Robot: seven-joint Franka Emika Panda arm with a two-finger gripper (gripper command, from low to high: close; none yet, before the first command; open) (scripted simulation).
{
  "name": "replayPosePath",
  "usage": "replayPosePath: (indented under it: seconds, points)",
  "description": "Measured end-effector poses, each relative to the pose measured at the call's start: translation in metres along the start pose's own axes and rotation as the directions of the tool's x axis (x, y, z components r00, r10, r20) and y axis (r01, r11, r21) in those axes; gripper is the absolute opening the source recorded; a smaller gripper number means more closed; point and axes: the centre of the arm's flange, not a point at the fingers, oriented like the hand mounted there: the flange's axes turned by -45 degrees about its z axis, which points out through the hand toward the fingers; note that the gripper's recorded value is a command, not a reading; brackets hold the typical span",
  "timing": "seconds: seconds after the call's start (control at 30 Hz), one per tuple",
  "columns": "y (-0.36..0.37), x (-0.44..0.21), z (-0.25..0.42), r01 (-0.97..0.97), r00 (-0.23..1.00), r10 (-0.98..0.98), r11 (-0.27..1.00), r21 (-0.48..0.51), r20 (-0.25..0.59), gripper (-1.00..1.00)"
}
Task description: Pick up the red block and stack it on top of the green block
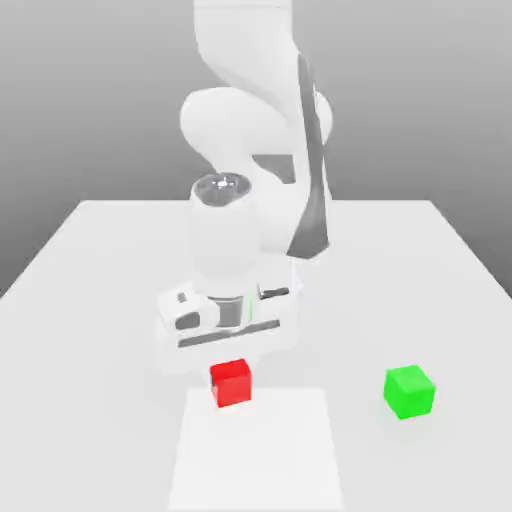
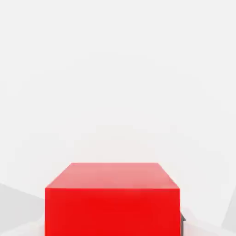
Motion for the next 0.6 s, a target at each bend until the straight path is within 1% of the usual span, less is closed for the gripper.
replayPosePath:
  seconds: [0.27, 0.43, 0.6]
  points:
    - [-0.003, 0.002, -0.055, 0.018, 1.000, -0.018, 1.000, 0.000, 0.000, -1.00]
    - [-0.051, 0.040, -0.068, 0.266, 0.964, -0.266, 0.964, -0.004, 0.002, -1.00]
    - [-0.118, 0.074, -0.079, 0.528, 0.849, -0.528, 0.849, -0.004, 0.004, -1.00]
